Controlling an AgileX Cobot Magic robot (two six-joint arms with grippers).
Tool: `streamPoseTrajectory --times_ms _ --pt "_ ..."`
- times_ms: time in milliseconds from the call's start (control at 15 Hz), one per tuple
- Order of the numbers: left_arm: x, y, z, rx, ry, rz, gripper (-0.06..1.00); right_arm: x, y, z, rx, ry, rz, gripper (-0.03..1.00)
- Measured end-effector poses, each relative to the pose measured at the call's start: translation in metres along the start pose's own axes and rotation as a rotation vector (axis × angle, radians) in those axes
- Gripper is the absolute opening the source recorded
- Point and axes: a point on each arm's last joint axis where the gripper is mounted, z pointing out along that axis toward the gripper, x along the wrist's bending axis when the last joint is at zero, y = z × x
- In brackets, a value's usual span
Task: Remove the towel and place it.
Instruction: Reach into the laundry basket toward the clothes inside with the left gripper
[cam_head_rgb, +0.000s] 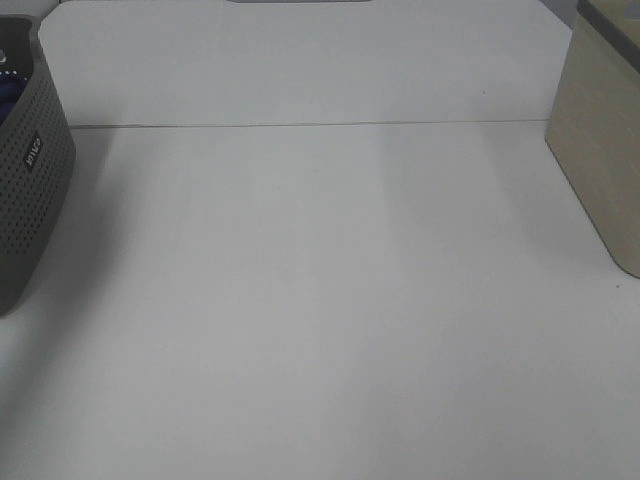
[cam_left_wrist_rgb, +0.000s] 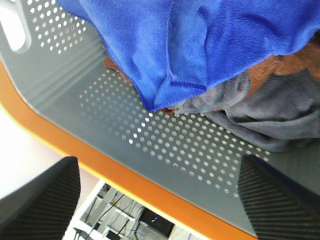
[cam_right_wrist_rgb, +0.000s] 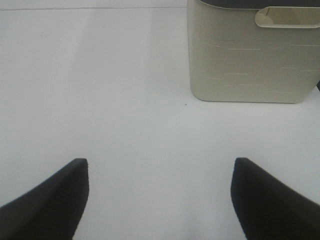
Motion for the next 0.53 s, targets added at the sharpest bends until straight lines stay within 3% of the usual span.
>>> streamPoseTrajectory --times_ms 533 --pt "-0.010 0.045 0.089 0.057 -0.061 0.176 0.78 0.000 0.000 0.000 0.000 0.000 0.000 0.76"
